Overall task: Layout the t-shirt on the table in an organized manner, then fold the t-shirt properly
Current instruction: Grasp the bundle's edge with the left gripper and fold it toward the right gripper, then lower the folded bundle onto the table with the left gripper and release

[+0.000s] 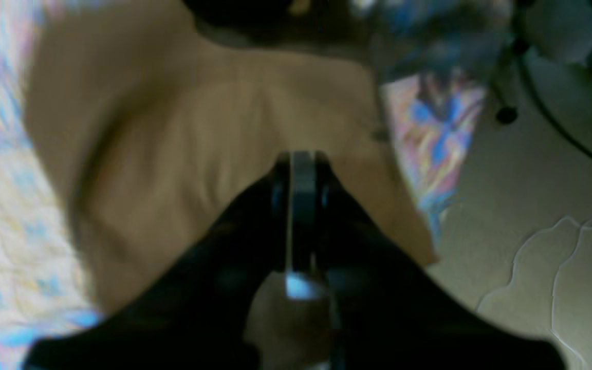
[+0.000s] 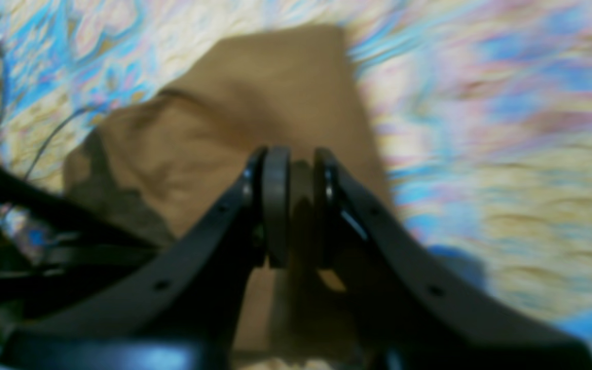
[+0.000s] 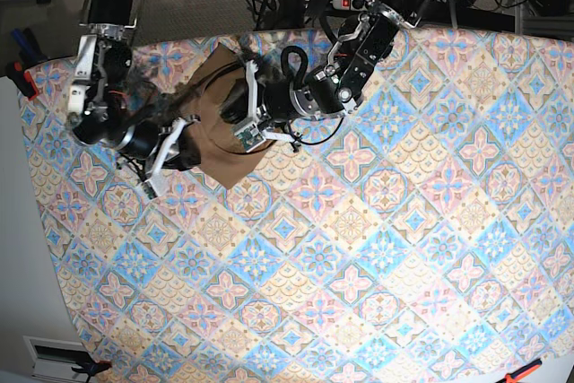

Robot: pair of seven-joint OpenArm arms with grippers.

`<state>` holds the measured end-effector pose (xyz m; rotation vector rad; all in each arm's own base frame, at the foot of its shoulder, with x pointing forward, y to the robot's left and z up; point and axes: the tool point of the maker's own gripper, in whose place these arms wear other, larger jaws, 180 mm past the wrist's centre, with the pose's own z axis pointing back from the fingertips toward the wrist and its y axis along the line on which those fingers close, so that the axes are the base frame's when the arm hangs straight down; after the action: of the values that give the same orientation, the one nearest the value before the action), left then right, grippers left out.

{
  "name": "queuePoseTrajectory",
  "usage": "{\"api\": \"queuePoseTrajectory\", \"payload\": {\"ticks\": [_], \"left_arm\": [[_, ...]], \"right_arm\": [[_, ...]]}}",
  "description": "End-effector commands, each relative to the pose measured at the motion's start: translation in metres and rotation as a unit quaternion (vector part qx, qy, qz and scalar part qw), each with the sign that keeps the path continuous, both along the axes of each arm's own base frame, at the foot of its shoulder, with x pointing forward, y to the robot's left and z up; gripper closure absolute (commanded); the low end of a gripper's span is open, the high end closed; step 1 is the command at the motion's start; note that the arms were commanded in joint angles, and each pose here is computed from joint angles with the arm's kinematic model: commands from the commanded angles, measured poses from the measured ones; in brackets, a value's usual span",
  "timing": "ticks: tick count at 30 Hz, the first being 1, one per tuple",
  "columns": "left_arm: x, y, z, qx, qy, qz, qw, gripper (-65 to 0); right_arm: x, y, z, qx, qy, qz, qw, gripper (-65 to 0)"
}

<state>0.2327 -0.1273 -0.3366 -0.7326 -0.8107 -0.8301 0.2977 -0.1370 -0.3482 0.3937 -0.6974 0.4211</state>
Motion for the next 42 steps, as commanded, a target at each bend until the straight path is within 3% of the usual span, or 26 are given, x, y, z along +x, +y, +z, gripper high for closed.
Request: {"api": "queuePoseTrajectory", "payload": {"ticks": [1,5,9,13,19,26,32,38,42], "left_arm": [[0.004,-0.005,0.018,-0.025,-0.016,0.002,1.0,0.0],[-0.011,-0.016,0.029,-0.034,-0.025,-0.021,0.999,0.0],[-0.056,-0.038,0.013,0.013,-0.004,-0.105,0.994,0.0],[-0.084,-0.052,0.005,0.018,0.006,-0.149,0.989,0.0],[-0.082,-0.046,-0.041,0.069,0.051,-0.151,0.985,0.0],[-0.095,-0.062,-0.053,0.094,0.048,-0.199,0.974,0.0],[-0.09,-0.054,-0.069,0.121,0.054,-0.203,0.97,0.0],[-0.08,-0.01,-0.085,0.2,0.051,-0.206,0.956,0.0],[-0.065,0.009,-0.079,0.215,0.045,-0.159,0.962,0.0]], "right_arm": [[0.007,-0.001,0.018,0.004,-0.029,0.002,0.9996,-8.3],[0.016,-0.017,0.04,-0.016,-0.054,-0.015,0.9983,-8.3],[0.025,-0.028,0.05,-0.02,-0.067,-0.031,0.9971,-8.3],[0.027,-0.041,0.054,-0.021,-0.072,-0.052,0.9958,-8.3],[0.026,-0.043,0.054,-0.022,-0.074,-0.054,0.9955,-8.3],[0.027,-0.043,0.055,-0.021,-0.076,-0.054,0.9954,-8.3],[0.027,-0.043,0.055,-0.021,-0.076,-0.054,0.9954,-8.3],[0.027,-0.043,0.054,-0.021,-0.074,-0.055,0.9955,-8.3],[0.027,-0.043,0.053,-0.021,-0.073,-0.055,0.9956,-8.3]]}}
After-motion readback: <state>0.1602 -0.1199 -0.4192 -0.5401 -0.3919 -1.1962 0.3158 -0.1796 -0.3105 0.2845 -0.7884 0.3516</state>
